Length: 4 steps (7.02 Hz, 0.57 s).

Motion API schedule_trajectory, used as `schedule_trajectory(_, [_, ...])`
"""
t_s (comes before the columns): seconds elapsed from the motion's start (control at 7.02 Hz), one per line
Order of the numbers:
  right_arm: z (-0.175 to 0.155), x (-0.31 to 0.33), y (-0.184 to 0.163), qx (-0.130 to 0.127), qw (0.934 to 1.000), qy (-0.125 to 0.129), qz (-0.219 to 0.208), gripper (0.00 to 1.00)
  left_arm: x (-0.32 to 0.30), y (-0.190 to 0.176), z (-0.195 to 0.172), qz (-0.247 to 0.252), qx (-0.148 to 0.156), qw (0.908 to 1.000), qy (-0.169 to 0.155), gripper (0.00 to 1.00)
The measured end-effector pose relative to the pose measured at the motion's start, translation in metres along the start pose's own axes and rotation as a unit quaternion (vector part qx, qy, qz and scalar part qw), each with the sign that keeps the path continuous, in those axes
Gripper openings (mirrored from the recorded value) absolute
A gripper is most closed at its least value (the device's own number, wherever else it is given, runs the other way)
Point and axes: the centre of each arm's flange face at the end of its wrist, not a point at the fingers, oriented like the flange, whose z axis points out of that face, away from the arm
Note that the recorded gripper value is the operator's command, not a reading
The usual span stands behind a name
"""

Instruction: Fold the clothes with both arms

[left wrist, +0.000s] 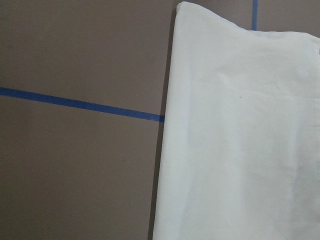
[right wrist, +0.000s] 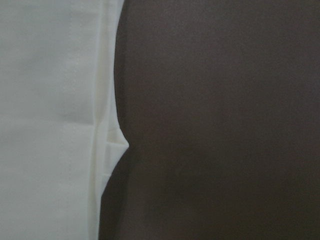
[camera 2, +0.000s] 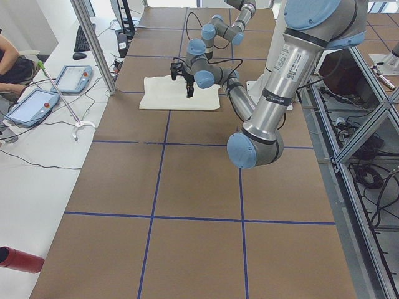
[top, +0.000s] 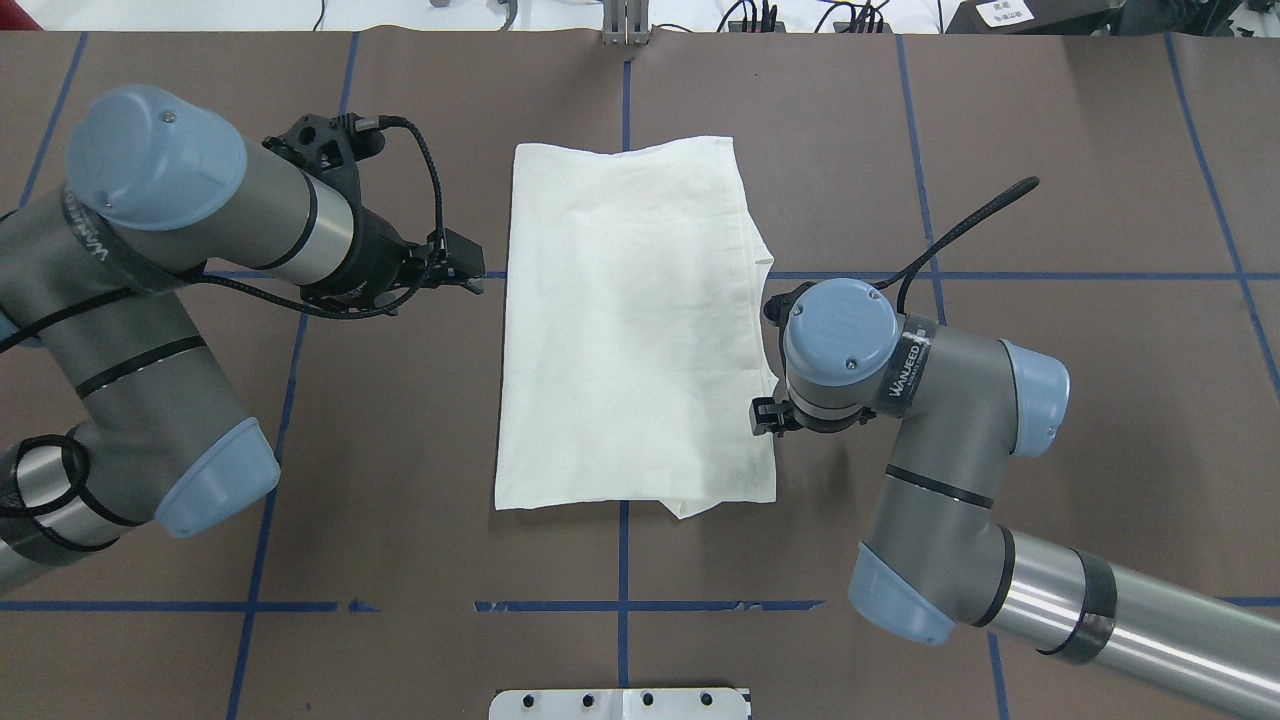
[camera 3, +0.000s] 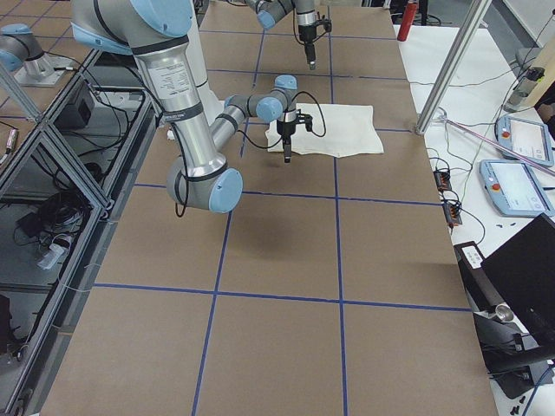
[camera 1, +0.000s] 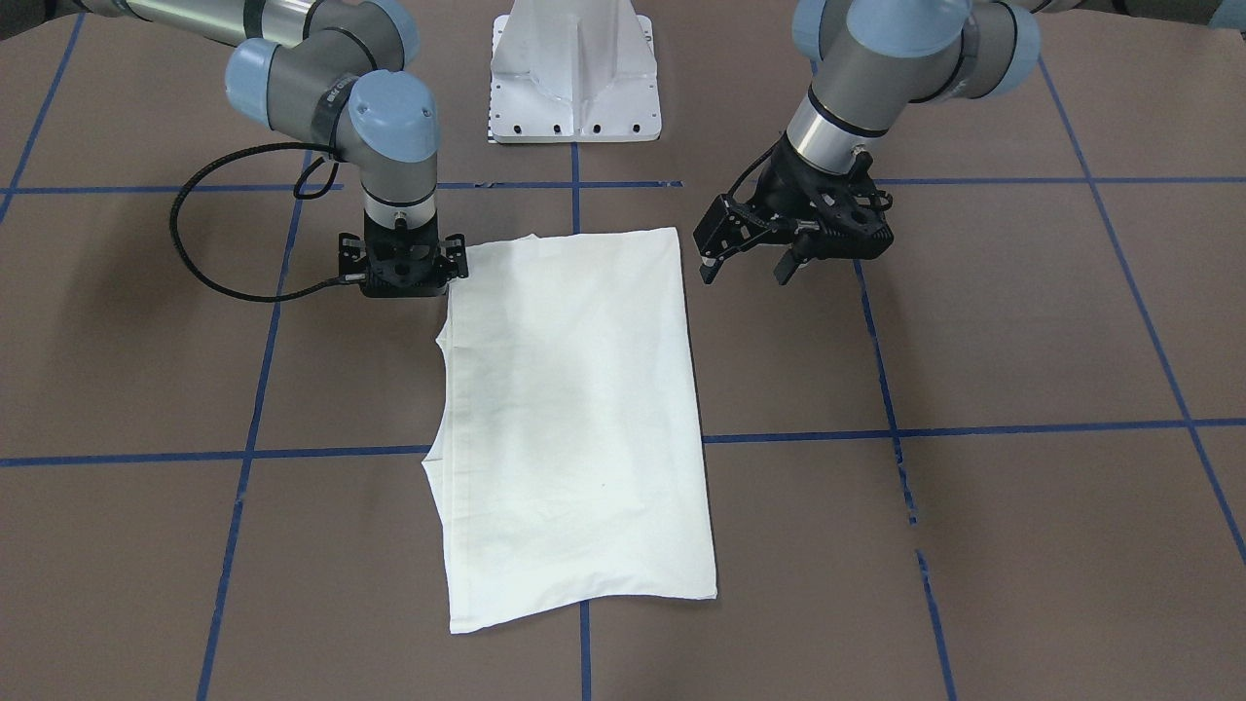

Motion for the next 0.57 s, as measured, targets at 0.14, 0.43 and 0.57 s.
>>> schedule_trajectory(0.14, [-0.018, 0.001, -0.017, 0.007, 0.9998, -0.017, 0.004, 1.00, 0.000, 0.000, 0.000, 0.001, 0.000, 1.0000, 0.000, 1.00])
schedule_trajectory(0.43, [-0.054, -0.004, -0.037, 0.030, 0.9973, -0.068, -0.003, 1.00, -0.005, 0.002, 0.002, 0.001, 0.000, 1.0000, 0.005, 1.00])
schedule_trajectory(0.57, [-0.071, -0.005, -0.038, 0.041, 0.9952, -0.089, -0.007, 1.00, -0.013, 0.009, 0.008, -0.008, -0.003, 0.9999, 0.009, 1.00])
